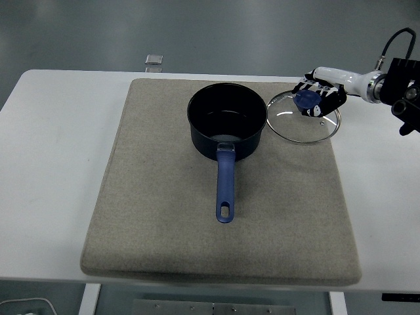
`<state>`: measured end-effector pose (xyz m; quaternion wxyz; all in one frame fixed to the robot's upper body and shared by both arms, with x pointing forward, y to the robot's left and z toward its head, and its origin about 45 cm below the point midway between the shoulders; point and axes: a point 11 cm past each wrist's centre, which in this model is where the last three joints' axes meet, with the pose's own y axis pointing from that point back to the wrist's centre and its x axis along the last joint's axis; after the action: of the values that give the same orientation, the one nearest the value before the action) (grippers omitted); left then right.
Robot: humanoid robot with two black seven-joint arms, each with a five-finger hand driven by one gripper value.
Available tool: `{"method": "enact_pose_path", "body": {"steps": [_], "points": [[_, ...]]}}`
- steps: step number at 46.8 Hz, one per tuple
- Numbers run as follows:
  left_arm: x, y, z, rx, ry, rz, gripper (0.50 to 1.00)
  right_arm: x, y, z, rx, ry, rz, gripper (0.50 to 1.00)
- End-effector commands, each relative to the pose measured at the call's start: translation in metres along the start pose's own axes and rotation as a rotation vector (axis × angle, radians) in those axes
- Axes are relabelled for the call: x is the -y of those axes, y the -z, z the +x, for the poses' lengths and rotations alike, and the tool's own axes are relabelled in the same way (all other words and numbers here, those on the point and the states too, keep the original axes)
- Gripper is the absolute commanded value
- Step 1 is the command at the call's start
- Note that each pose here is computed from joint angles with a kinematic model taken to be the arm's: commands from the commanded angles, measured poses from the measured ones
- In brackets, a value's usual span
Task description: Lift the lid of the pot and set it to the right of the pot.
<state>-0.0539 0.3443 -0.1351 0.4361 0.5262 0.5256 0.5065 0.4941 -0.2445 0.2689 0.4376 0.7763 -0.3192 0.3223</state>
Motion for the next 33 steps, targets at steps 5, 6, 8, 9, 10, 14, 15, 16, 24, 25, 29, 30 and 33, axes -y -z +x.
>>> {"method": "enact_pose_path", "body": {"steps": [5,6,8,9,10,14,15,16,24,25,29,30,33], "points": [[0.000,0.000,0.000,-0.001,0.000,0.000,1.000,0.001,-0.010,-0.008,-0.001,-0.013,-0.020,0.580],[0.000,0.000,0.000,0.000,0.000,0.000,1.000,0.001,-0.010,-0.008,-0.001,-0.016,-0.020,0.598],[0.000,0.000,0.000,0.000,0.000,0.000,1.000,0.002,-0.011,-0.009,-0.002,-0.016,-0.021,0.641],[0.000,0.000,0.000,0.000,0.000,0.000,1.000,0.002,-0.010,-0.009,0.001,-0.016,-0.019,0.680],[0.000,0.000,0.000,-0.001,0.000,0.000,1.000,0.002,-0.010,-0.009,0.001,-0.016,-0.018,0.727],[0.000,0.000,0.000,0.000,0.000,0.000,1.000,0.001,-0.010,-0.008,0.009,-0.021,-0.013,0.874],[0.000,0.000,0.000,-0.001,0.000,0.000,1.000,0.001,-0.011,-0.008,0.014,-0.021,-0.013,0.895],[0.000,0.000,0.000,0.000,0.000,0.000,1.000,0.001,-0.011,-0.009,0.016,-0.020,-0.014,0.899],[0.000,0.000,0.000,0.000,0.000,0.000,1.000,-0.001,-0.011,-0.004,0.057,-0.036,-0.003,0.899],[0.000,-0.001,0.000,0.000,0.000,-0.001,1.000,-0.001,-0.010,-0.003,0.081,-0.039,0.004,0.899],[0.000,0.000,0.000,-0.001,0.000,0.000,1.000,-0.005,-0.009,0.006,0.193,-0.065,0.025,0.899],[0.000,0.000,0.000,-0.001,0.000,0.000,1.000,-0.005,-0.009,0.008,0.218,-0.069,0.032,0.899],[0.000,0.000,0.000,-0.001,0.000,0.000,1.000,-0.005,-0.006,0.010,0.290,-0.073,0.051,0.899]]}}
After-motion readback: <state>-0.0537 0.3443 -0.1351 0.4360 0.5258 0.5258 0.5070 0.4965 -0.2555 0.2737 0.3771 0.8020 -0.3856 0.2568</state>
